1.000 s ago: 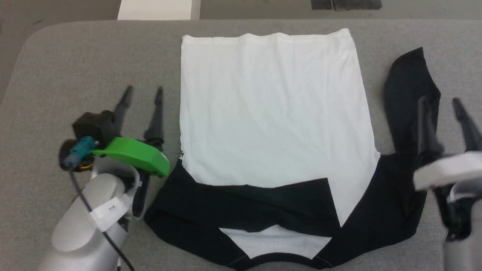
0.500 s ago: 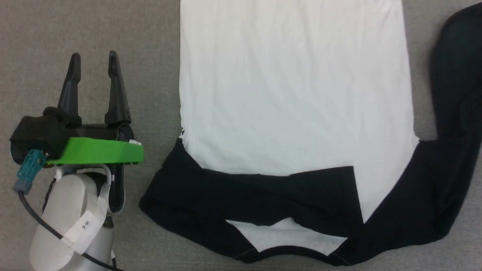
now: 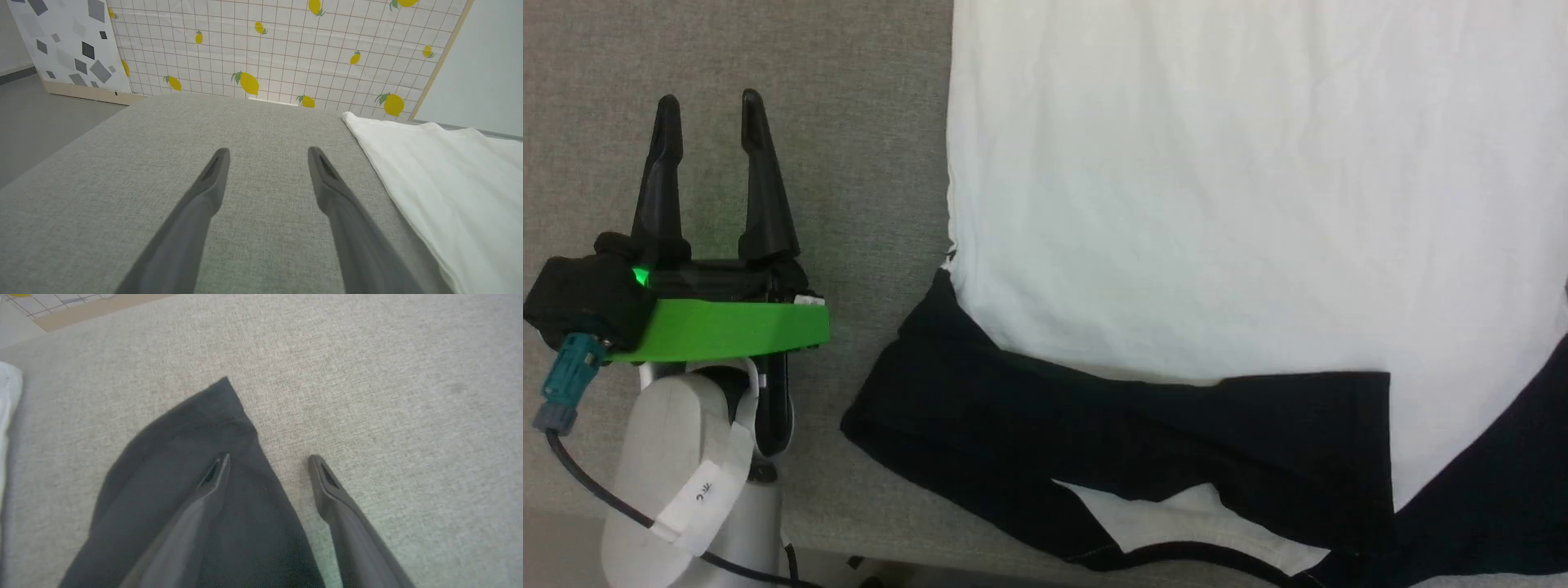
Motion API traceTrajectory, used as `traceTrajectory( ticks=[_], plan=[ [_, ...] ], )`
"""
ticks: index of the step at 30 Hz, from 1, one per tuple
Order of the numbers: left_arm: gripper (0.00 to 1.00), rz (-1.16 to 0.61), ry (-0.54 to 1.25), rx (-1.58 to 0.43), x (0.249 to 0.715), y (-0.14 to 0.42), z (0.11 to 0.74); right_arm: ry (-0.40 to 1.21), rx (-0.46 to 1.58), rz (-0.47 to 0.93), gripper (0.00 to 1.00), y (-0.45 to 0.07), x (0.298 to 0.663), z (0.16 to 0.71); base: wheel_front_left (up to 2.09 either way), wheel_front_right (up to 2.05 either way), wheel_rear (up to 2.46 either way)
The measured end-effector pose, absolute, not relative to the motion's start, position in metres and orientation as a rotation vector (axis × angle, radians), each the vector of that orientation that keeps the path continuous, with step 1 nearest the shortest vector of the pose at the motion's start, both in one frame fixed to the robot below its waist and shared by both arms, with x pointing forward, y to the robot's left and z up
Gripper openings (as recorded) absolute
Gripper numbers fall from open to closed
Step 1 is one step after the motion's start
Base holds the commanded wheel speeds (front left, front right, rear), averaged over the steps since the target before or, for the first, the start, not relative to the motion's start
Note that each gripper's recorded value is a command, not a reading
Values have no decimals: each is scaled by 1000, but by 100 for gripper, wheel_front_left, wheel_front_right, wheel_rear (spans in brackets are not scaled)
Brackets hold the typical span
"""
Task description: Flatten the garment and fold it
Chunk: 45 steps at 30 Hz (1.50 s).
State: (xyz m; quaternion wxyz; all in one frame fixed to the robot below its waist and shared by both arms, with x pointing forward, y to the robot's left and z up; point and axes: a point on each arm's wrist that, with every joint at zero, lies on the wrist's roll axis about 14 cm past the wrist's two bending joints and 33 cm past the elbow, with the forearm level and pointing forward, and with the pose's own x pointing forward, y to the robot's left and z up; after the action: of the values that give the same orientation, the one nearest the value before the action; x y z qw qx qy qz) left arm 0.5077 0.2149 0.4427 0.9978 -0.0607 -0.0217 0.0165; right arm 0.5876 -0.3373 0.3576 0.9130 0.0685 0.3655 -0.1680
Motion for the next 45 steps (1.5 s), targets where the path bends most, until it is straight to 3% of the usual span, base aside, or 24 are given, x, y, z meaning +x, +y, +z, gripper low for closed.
traceTrajectory(
  ticks=[2, 12, 20, 26, 35, 45],
  plan=[
    [100, 37, -37, -107, 506, 218, 440, 774, 138, -340, 0, -335, 590, 356, 0, 0, 0],
    [100, 32, -48, -120, 495, 217, 454, 693, 85, -361, 0, -352, 564, 382, 0, 0, 0],
    [100, 34, -39, -120, 462, 216, 469, 518, -52, -450, 0, -403, 514, 457, 0, 0, 0],
    [100, 35, -55, -126, 434, 217, 485, 376, -96, -450, 0, -405, 476, 517, 0, 0, 0],
    [100, 20, -129, -135, 412, 212, 517, 161, -98, -289, 0, -327, 434, 598, 0, 0, 0],
    [100, 3, -155, -140, 403, 208, 529, 141, -76, 104, 0, -178, 419, 607, 0, 0, 0]
  ],
)
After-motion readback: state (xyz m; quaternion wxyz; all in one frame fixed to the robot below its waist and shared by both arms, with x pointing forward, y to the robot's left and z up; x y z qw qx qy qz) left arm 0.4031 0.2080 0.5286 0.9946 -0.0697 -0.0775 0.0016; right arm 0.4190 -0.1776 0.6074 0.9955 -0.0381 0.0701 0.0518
